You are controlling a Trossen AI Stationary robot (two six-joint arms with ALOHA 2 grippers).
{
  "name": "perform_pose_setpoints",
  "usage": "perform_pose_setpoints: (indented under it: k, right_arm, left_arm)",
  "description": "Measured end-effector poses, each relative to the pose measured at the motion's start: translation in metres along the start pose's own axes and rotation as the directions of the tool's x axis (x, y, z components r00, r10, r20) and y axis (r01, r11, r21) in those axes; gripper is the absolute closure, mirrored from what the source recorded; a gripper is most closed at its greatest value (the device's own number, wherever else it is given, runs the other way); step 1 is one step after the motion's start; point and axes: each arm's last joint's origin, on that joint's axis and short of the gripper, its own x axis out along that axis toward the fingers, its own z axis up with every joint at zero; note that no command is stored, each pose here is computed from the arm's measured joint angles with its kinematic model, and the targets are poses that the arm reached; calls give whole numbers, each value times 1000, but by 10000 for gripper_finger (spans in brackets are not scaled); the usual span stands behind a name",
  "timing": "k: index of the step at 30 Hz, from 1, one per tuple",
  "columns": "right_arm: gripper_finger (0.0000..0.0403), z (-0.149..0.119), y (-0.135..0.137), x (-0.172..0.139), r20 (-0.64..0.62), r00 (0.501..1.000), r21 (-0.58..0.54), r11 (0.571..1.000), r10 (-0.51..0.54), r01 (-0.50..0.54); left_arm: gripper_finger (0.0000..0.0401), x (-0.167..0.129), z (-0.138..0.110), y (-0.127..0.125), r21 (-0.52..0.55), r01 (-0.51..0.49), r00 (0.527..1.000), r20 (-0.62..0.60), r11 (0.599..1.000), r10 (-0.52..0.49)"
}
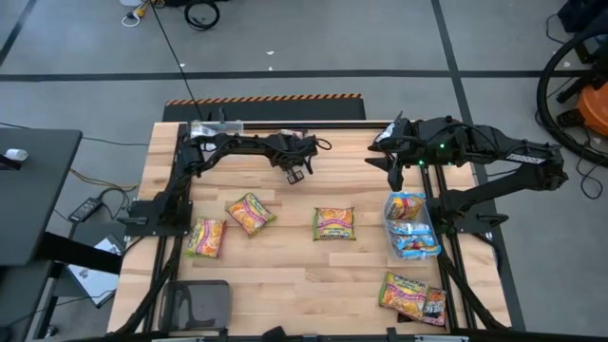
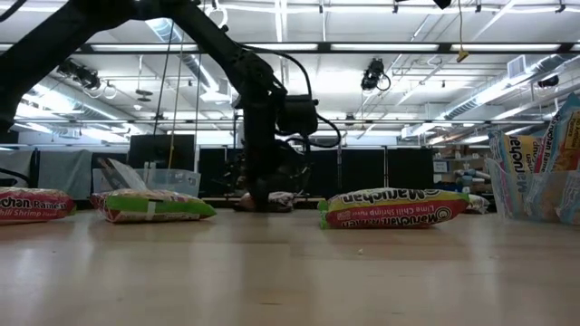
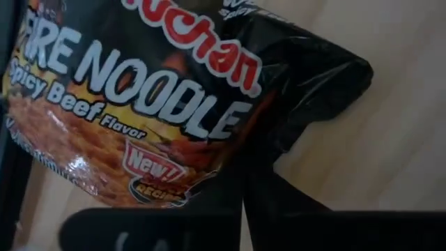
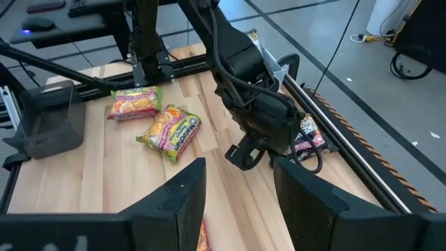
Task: Sort Maruchan noodles
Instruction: Put the black noodle pack into the top transparent bin
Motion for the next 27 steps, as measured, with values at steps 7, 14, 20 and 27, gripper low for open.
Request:
perform_pose_setpoints:
  k: [7,14,20,27]
  right_arm:
    - [228,0,0,0,0,1000,-4,1000,0,0]
    - [228,0,0,0,1,1000,-11,1000,0,0]
    - [228,0,0,3,-4,1000,-4,1000,-18,18]
    - [228,-2,4,3,-20,1000,52,999,9,-8]
  left_arm:
    - [397,-54,-5,17,-31,98,995,29,995,-98]
    - [398,-121,-10,63,-113,122,973,207,986,-97]
    - [350,-110,-14,81,54,215,955,196,975,-221]
    - [265,-67,-31,70,210,231,939,207,950,-274]
